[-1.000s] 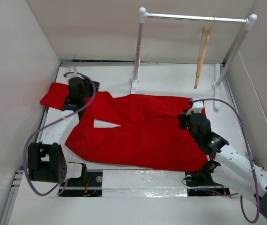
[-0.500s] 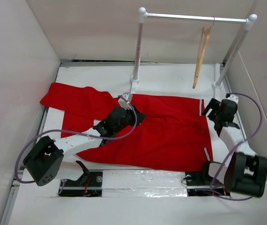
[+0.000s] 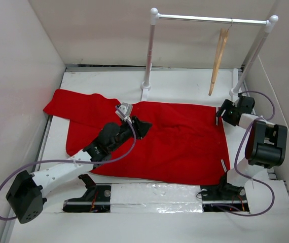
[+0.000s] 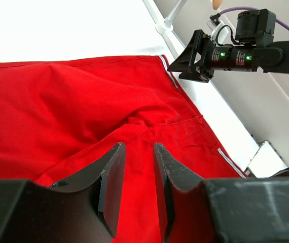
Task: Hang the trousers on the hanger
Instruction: Flatten out the trousers at the center of the board.
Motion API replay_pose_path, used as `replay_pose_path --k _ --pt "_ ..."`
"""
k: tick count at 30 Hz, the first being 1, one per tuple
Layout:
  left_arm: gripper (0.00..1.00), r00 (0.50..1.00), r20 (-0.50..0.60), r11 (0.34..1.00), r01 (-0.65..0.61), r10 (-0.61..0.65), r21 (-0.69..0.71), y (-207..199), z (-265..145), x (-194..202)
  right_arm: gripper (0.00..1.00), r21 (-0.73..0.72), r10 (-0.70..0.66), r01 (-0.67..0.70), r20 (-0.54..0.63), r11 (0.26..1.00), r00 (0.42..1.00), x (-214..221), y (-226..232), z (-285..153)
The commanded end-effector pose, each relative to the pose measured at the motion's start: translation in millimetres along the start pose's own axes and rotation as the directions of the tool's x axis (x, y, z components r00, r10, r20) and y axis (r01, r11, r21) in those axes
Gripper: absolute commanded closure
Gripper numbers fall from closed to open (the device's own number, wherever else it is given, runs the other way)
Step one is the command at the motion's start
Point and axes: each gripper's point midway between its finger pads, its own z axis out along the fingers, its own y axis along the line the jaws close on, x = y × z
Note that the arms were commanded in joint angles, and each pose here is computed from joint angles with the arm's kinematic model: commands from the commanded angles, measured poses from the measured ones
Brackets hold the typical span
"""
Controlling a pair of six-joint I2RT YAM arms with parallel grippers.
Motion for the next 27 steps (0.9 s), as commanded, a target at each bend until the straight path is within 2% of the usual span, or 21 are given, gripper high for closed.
replay_pose_path --k 1,7,9,11,14,15,17,18,21,22,24,25,27 --pt "0.74 0.998 0.026 0.999 -0.051 0.051 -0.016 1 -7 -11 0.30 -0.023 -0.011 0.011 -0.015 1.000 1.000 -8 7 3" --pt "0.71 0.996 0.077 0.998 -0.039 0.043 -0.053 9 -17 -22 0.41 -0.042 -0.094 0.090 -0.095 0.995 0.991 -7 23 13" --pt "0.71 0.996 0.079 0.998 -0.027 0.032 -0.055 11 -18 -23 0.46 -0.025 -0.128 0.126 -0.147 0.992 0.981 1 23 17" --pt "0.71 0.996 0.080 0.998 -0.020 0.025 -0.068 18 -19 -25 0.47 0.029 -0.184 0.193 -0.191 0.981 0.964 1 26 21" --pt "0.71 0.996 0.088 0.997 -0.015 0.022 -0.081 20 -22 -27 0.60 0.059 -0.214 0.233 -0.227 0.971 0.950 3 32 23" --pt "0.71 0.995 0.099 0.996 -0.015 0.024 -0.085 20 -23 -29 0.74 0.059 -0.211 0.230 -0.231 0.971 0.950 4 31 23" --pt "0.71 0.994 0.103 0.996 -0.015 0.024 -0.093 22 -25 -30 0.89 0.040 -0.202 0.216 -0.215 0.976 0.955 5 39 24" --pt "0.71 0.993 0.113 0.995 -0.012 0.023 -0.097 22 -26 -32 1.00 0.033 -0.196 0.207 -0.207 0.978 0.958 8 40 21" --pt "0.71 0.993 0.119 0.994 -0.009 0.022 -0.108 25 -27 -32 1.00 -0.013 -0.170 0.170 -0.137 0.985 0.976 1 51 17" --pt "0.70 0.993 0.118 0.994 -0.006 0.019 -0.111 26 -27 -31 1.00 -0.045 -0.169 0.167 -0.059 0.985 0.984 -17 63 9" --pt "0.69 0.994 0.111 0.992 -0.006 0.020 -0.123 29 -24 -28 1.00 -0.056 -0.140 0.140 0.008 0.989 0.990 -36 70 -3" --pt "0.69 0.994 0.107 0.991 -0.002 0.017 -0.131 30 -23 -27 1.00 -0.050 -0.131 0.134 0.075 0.990 0.989 -60 73 -15" --pt "0.69 0.996 0.089 0.987 -0.002 0.016 -0.159 36 -19 -23 1.00 -0.022 -0.120 0.123 0.125 0.992 0.985 -82 73 -27"
